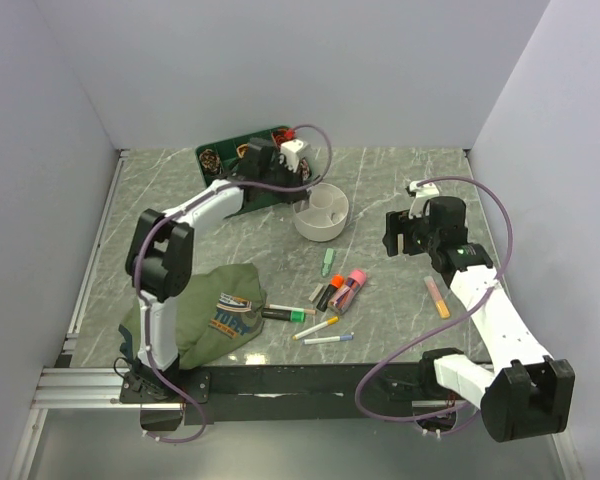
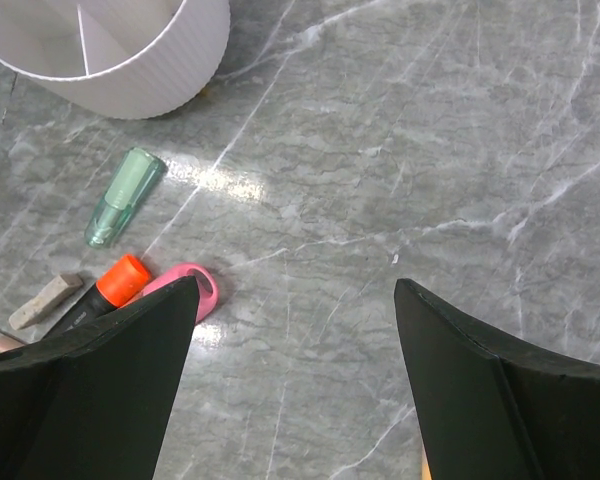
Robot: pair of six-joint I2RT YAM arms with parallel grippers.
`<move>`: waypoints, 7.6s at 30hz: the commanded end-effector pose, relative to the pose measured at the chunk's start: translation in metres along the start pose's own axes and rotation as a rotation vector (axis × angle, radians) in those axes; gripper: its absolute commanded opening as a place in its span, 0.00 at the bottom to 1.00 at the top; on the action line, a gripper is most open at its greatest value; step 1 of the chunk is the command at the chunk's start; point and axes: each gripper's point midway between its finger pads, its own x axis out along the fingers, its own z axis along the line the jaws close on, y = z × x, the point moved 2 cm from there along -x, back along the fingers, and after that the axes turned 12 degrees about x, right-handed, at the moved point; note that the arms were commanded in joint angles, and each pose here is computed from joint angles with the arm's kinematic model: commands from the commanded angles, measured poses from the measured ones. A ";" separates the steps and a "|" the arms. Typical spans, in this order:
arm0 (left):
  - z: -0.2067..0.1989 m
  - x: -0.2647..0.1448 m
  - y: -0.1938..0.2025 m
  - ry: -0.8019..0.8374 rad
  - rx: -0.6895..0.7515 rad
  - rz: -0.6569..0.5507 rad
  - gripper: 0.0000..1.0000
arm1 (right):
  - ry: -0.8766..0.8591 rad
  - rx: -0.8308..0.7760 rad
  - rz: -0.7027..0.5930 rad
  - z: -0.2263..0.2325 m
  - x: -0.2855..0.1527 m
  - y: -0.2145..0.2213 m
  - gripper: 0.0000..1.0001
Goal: Sort the stationery into containers
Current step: Pick up the pen from the storage box, then place the pen in the storage box, then pick up the pen from the center of the board, then place the pen in the storage box.
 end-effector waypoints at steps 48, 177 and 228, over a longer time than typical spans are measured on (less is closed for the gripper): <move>0.008 -0.004 -0.004 0.155 -0.005 -0.631 0.36 | 0.121 -0.110 0.086 -0.010 0.017 -0.037 0.86; -0.196 -0.064 0.220 0.361 0.589 0.542 0.15 | -0.209 -0.303 -0.010 0.031 -0.047 0.043 0.91; -0.059 -0.021 -0.085 0.145 0.174 -0.708 0.01 | -0.042 -0.285 0.066 -0.001 -0.023 0.011 0.90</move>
